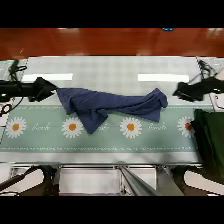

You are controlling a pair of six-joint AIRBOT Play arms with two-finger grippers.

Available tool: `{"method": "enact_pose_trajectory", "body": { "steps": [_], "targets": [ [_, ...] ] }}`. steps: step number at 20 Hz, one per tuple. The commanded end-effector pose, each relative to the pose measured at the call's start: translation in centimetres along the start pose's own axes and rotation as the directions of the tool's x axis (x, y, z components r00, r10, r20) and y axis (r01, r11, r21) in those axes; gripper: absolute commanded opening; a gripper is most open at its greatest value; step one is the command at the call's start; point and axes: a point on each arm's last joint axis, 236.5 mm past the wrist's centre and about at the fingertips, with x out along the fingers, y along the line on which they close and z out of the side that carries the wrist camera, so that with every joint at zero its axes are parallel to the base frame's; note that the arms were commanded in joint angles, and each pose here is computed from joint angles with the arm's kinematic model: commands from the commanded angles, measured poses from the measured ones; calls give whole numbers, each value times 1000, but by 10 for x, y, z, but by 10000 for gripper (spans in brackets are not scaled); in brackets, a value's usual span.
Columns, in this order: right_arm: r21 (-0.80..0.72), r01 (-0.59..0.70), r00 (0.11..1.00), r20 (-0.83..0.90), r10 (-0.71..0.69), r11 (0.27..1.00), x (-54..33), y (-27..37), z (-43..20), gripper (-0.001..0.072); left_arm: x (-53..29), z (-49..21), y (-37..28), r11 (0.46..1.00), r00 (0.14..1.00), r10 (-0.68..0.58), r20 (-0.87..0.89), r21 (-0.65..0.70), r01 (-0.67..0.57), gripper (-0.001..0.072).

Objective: Fold the shirts.

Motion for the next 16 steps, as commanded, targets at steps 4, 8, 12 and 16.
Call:
{"method": "enact_pose_trajectory", "body": {
  "steps": [4,8,12,16],
  "targets": [
    [204,-28,999,26,24,979,4,-65,-58,412,16,-102,28,972,973,-87,-213,-233,36,508],
    [204,-103,995,19,101,974,20,-50,-79,412,66,-153,50,958,968,-6,-251,-279,-66,508],
    [189,-115,993,22,112,975,19,-47,-78,412,92,-167,36,967,959,-6,-283,-245,-66,508],
    [186,-125,992,27,122,975,19,-45,-77,412,115,-170,26,963,963,-13,-268,-264,-60,508]
  ]
}}
